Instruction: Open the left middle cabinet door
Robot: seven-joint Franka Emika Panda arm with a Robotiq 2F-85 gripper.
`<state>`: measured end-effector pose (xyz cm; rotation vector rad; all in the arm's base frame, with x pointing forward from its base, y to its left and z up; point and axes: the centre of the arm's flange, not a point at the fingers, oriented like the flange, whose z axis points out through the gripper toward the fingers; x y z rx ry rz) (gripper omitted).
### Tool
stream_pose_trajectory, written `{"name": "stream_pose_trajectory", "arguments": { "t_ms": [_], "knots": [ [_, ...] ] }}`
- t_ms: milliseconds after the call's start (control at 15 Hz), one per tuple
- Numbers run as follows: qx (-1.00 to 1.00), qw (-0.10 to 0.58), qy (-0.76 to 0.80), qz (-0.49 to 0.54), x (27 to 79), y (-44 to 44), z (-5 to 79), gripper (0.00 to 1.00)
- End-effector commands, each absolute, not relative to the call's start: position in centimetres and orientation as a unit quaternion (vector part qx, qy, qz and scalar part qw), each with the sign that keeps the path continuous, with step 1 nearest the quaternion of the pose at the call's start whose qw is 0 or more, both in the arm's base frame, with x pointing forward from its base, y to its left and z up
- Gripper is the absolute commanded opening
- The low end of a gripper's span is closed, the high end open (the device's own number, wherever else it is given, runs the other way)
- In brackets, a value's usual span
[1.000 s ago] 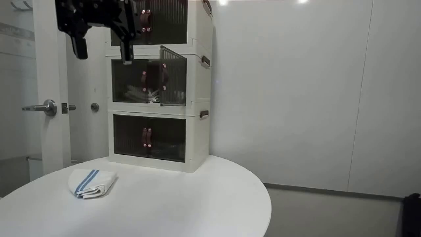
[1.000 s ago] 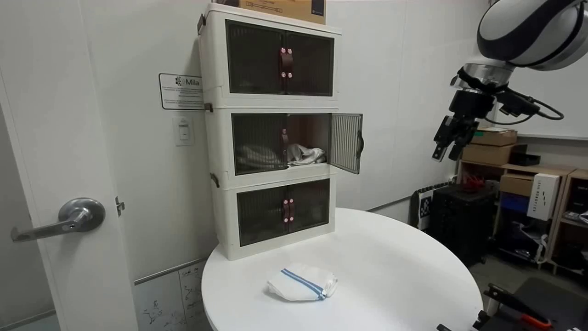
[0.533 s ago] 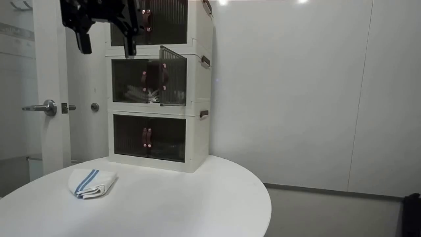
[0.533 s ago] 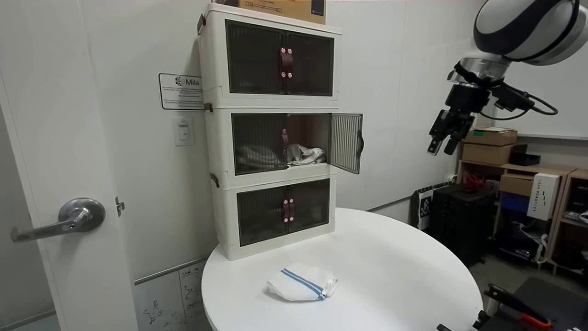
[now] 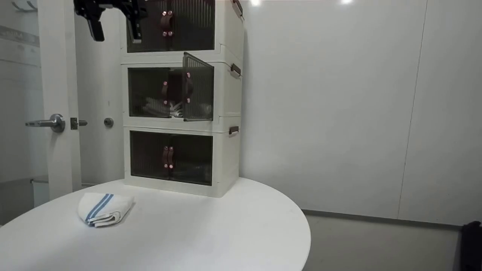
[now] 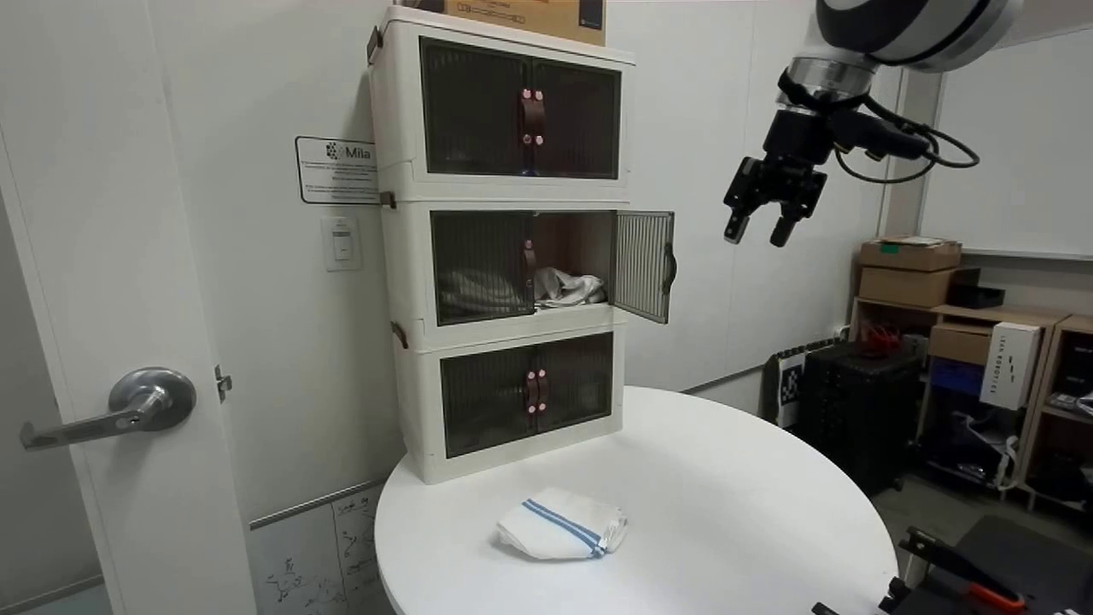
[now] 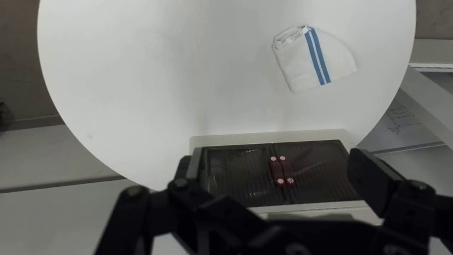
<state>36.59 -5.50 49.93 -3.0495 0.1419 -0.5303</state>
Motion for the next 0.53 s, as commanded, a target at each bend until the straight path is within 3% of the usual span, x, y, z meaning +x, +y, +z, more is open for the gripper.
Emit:
{"name": "stream_pose_trajectory", "arguments": {
  "t_ms": [0,467],
  "knots": [
    [-0.981,-0.004,0.078,-0.175,40.3,-2.2,52.6,1.0],
    [-0.975,-0.051,0.112,-0.187,44.5,1.4,53.6,1.0]
  ]
}}
